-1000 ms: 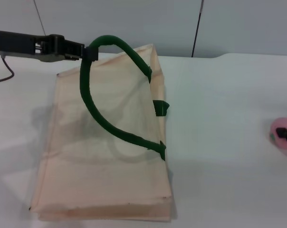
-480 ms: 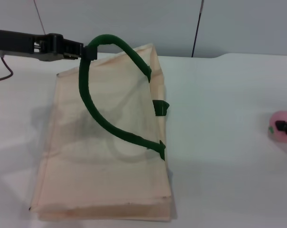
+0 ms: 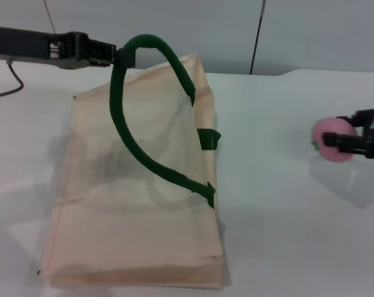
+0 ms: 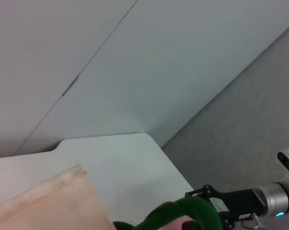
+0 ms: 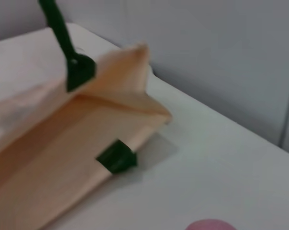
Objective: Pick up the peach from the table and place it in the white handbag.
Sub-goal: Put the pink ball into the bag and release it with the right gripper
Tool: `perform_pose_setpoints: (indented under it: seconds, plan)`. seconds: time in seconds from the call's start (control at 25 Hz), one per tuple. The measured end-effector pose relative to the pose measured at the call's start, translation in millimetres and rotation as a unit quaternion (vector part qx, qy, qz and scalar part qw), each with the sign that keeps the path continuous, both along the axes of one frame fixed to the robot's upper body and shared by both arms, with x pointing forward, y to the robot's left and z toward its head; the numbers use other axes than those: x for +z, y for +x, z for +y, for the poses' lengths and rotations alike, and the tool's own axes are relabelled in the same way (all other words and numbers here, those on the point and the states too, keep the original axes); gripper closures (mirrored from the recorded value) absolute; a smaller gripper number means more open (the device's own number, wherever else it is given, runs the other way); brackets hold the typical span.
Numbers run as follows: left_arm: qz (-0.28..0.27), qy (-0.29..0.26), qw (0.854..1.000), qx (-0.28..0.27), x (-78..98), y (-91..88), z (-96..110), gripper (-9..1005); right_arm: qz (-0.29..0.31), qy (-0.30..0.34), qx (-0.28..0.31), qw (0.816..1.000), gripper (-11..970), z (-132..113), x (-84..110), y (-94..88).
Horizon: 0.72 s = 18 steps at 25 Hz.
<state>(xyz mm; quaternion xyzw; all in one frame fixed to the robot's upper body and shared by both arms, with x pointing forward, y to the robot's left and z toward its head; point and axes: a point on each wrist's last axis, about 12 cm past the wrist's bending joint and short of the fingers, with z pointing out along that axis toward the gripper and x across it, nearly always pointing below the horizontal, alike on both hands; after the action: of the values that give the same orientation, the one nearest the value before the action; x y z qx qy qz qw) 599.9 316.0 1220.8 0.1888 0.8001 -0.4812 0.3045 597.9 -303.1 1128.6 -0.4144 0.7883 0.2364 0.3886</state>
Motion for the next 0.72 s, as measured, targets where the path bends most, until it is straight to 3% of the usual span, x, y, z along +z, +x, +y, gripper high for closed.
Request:
perform_pose_setpoints:
  seconds: [0.72]
  plan:
    - [-0.026,-0.020,0.999,-0.025,22.0,14.8,-21,809,0.015,0.015,0.148,0.989,514,89,-4.2,18.9]
